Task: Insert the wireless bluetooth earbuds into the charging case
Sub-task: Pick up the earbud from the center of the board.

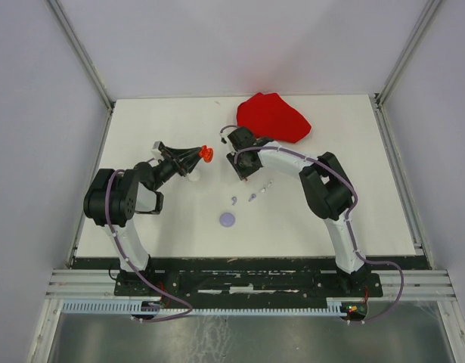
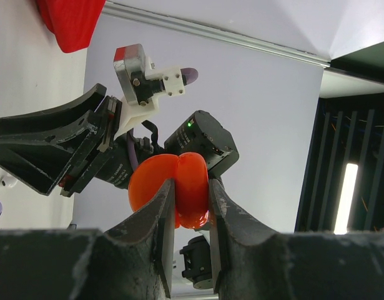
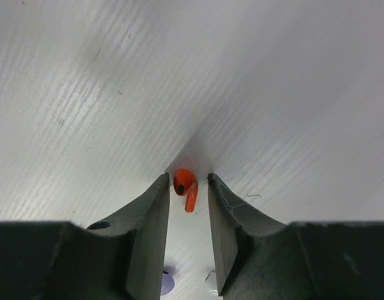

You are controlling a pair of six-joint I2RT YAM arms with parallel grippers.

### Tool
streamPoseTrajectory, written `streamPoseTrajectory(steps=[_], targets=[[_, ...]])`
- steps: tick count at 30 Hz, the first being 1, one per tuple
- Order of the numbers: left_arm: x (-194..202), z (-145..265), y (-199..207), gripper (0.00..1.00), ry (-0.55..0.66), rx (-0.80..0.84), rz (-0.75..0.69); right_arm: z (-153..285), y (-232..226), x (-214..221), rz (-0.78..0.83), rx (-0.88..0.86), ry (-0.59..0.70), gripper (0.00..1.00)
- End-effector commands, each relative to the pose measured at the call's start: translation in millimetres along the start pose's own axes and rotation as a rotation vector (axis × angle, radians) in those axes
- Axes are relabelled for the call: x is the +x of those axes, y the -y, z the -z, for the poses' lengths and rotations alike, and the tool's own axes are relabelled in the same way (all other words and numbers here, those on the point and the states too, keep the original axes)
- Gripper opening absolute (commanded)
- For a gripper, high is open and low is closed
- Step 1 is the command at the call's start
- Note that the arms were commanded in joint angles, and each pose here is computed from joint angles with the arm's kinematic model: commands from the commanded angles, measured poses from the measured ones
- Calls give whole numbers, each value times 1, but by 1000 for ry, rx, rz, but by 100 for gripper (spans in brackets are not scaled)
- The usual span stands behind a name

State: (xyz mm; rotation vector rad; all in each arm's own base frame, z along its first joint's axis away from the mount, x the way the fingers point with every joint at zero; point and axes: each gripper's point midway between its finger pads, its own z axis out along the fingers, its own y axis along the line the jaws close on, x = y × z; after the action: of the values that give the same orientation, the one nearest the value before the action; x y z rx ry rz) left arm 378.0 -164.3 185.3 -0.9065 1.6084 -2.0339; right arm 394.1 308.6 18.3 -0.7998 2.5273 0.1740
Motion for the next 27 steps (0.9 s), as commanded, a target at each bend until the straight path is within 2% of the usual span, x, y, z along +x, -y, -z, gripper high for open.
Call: streamPoseTrajectory(steps=[1, 12, 21, 23, 27], targets=[[24, 9, 42, 3, -75, 155, -159, -3, -3, -1, -14, -12, -24, 38], [24, 8, 43, 3, -74, 158, -160, -7, -3, 1, -23, -20, -45, 32], [25, 9, 42, 3, -75, 155, -160, -6, -3, 1, -32, -27, -51, 19], [24, 9, 41, 3, -73, 152, -158, -4, -1, -2, -30, -24, -42, 14], [24, 9, 38, 3, -70, 148, -159, 7, 3, -17, -18, -11, 9, 9]])
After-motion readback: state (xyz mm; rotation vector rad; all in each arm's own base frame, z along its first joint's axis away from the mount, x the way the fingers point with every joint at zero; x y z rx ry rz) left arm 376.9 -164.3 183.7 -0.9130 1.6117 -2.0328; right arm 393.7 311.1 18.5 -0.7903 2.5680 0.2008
